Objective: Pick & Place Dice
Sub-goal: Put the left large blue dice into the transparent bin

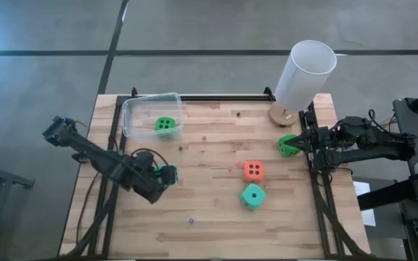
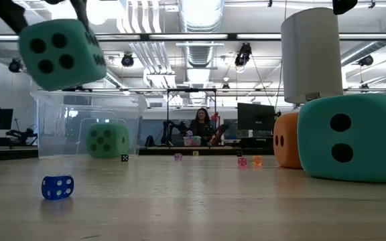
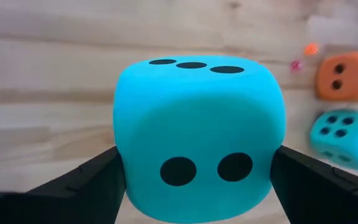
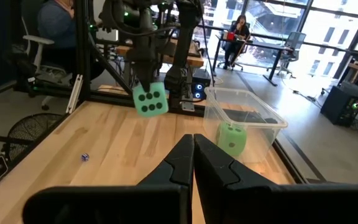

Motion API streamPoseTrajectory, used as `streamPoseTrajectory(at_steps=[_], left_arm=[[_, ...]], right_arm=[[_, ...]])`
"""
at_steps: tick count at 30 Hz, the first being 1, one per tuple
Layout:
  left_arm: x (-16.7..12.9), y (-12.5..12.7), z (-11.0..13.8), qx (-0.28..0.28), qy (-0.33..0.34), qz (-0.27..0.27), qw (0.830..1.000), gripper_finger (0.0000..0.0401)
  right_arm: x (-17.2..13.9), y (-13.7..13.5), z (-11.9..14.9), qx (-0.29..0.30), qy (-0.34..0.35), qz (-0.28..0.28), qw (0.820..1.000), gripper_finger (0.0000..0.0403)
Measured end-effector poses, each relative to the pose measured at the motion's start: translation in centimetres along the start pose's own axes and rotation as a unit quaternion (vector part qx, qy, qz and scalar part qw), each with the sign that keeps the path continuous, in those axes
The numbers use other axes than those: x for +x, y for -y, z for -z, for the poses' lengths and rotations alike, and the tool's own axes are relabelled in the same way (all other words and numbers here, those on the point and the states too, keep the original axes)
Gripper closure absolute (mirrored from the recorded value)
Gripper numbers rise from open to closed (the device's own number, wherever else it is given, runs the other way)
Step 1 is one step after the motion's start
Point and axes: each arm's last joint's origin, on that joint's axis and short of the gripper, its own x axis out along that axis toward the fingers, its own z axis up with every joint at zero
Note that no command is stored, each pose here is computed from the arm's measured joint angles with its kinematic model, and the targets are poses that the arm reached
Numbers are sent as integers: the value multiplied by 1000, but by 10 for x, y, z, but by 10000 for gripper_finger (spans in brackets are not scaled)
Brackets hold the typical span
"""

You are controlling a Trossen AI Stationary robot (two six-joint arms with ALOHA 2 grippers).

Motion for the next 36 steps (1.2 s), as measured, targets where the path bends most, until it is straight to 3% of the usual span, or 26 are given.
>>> streamPoseTrajectory(at_steps=[6, 13, 27, 36], left_arm=[[-4, 8, -12, -7, 60, 35, 998, 52], [-16, 12, -43, 9, 131, 31, 991, 57], [-47, -15, -150, 50, 197, -47, 978, 54], [-49, -35, -193, 74, 185, -105, 974, 53]], right_arm=[[0, 0, 0, 1, 0, 0, 1000, 394], [0, 0, 0, 0, 0, 0, 1000, 394], [0, 0, 0, 0, 0, 0, 1000, 394], [0, 0, 0, 1, 0, 0, 1000, 394]])
